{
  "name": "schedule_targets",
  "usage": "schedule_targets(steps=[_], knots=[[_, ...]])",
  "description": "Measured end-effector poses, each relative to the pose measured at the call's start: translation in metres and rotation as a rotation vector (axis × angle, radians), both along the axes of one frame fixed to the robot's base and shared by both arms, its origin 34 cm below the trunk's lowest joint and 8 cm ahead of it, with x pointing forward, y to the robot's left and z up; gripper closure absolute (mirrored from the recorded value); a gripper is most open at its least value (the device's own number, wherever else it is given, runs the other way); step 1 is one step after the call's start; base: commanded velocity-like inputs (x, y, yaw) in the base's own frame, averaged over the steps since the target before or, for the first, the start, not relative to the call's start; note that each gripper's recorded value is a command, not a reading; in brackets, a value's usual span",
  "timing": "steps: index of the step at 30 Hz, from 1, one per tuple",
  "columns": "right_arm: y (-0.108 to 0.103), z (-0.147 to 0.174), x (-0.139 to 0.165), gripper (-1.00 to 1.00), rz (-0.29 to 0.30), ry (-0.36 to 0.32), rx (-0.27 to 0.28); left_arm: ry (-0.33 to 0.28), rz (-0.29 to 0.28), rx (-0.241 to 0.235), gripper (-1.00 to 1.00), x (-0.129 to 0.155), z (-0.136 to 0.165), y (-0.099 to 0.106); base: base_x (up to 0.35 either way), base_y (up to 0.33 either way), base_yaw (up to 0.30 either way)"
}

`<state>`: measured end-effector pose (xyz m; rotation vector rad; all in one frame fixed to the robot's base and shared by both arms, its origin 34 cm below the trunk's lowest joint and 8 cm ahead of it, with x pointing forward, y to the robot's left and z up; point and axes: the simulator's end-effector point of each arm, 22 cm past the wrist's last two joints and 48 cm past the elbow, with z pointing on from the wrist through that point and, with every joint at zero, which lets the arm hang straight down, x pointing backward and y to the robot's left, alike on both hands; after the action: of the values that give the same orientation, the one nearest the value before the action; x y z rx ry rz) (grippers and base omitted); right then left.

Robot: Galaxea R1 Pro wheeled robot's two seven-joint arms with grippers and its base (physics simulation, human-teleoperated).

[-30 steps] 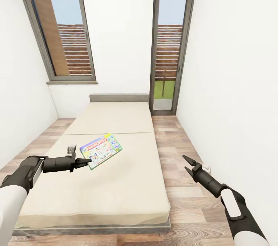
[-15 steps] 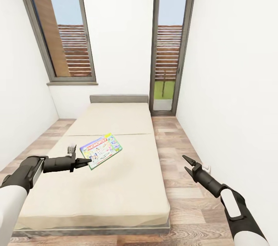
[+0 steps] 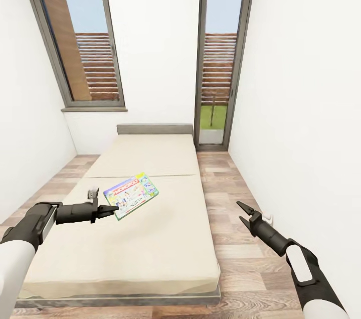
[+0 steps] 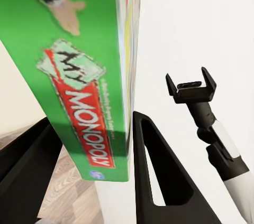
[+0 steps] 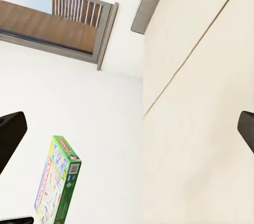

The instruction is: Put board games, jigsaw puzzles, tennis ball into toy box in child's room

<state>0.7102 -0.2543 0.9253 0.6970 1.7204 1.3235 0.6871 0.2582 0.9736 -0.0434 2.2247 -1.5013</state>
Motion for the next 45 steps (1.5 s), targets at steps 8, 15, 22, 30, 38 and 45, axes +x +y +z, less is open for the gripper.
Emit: schedule_targets(steps=[8, 15, 22, 30, 38, 45], knots=[[0.001, 0.01, -0.001, -1.0, 0.0, 0.001, 0.001, 0.0, 0.001, 0.001, 1.0, -0.001, 0.01, 0.001, 0.0, 0.0, 0.0], [-0.005, 0.019, 0.001, -1.0, -0.029, -0.021, -0.022, 0.0, 0.0, 0.001, 1.0, -0.003, 0.018, 0.0, 0.0, 0.0, 0.0], [-0.008, 0.027, 0.0, -1.0, -0.044, -0.032, -0.031, 0.0, 0.0, 0.001, 1.0, -0.004, 0.026, 0.0, 0.0, 0.0, 0.0], [-0.012, 0.032, -0.001, -1.0, -0.051, -0.016, -0.051, 0.0, 0.0, 0.002, 1.0, -0.006, 0.034, 0.0, 0.0, 0.0, 0.0], [-0.015, 0.028, -0.003, -1.0, -0.065, 0.034, -0.076, 0.001, -0.001, 0.002, 1.0, -0.009, 0.042, 0.0, 0.0, 0.0, 0.0], [-0.014, 0.034, -0.005, -1.0, -0.067, 0.035, -0.075, 0.001, -0.001, 0.002, 1.0, -0.011, 0.049, 0.0, 0.0, 0.0, 0.0]])
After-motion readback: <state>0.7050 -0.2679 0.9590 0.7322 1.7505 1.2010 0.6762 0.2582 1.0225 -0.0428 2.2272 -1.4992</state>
